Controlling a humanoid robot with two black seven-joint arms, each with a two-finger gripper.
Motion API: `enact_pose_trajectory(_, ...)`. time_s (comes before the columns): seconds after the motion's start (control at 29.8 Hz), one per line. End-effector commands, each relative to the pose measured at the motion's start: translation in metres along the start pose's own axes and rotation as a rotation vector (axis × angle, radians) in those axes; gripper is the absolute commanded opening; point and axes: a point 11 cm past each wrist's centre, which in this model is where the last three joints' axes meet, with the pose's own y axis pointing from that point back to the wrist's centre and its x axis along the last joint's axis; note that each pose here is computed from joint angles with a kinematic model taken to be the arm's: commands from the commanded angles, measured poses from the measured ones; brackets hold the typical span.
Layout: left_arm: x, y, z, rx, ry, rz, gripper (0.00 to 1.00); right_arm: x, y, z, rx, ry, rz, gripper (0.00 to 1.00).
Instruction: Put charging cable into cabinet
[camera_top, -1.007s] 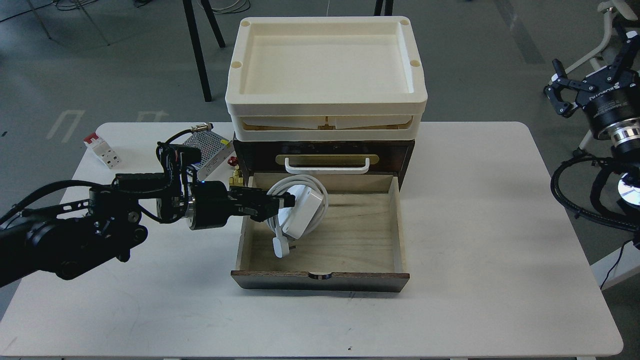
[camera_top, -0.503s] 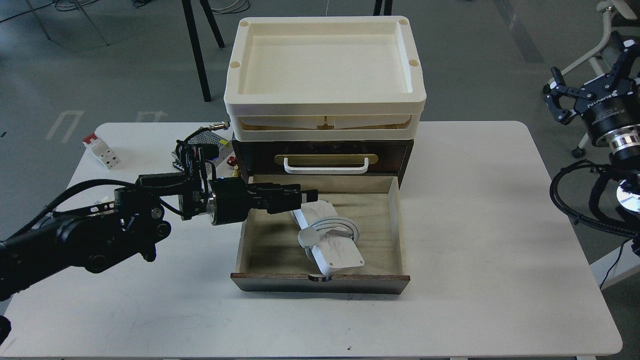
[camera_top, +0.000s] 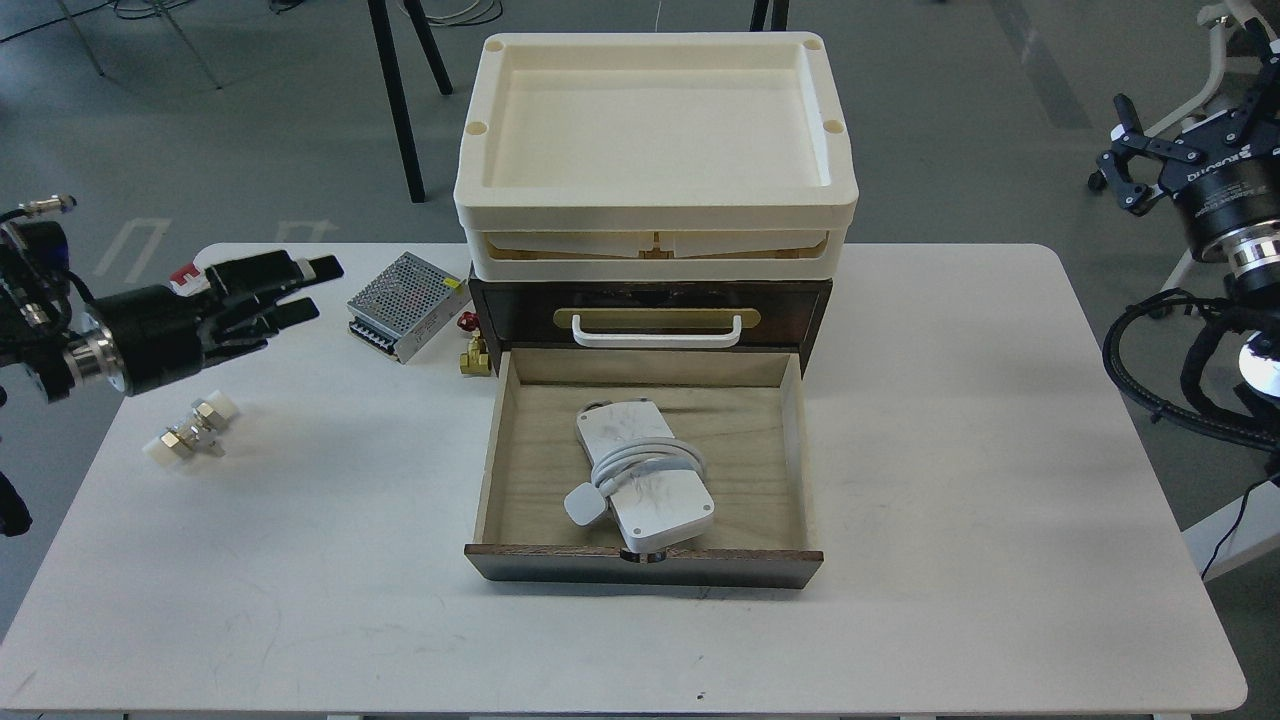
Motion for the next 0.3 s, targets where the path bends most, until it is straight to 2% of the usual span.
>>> enact_pose_trajectory(0.0, 0.052, -0.004, 0.031, -0.273, 0.317, 0.262, 0.86, -0.014, -0.005, 0.0, 0.039, -0.051, -0.03, 1.0)
enact_pose_trajectory(0.07, 0.076, -0.017, 0.051, -0.426, 0.446, 0.367, 0.86, -0.02, -0.006, 0.004, 0.045, -0.071, -0.044, 1.0)
enact_pose_trajectory(0.13, 0.091, -0.025, 0.054, -0.512, 0.552, 0.455, 0.86, -0.027, -0.008, 0.01, 0.043, -0.09, -0.059, 1.0)
enact_pose_trajectory(0.27, 0.094, -0.036, 0.033, -0.535, 0.657, 0.542, 0.87, -0.031, -0.01, 0.009, 0.048, -0.097, -0.068, 1.0)
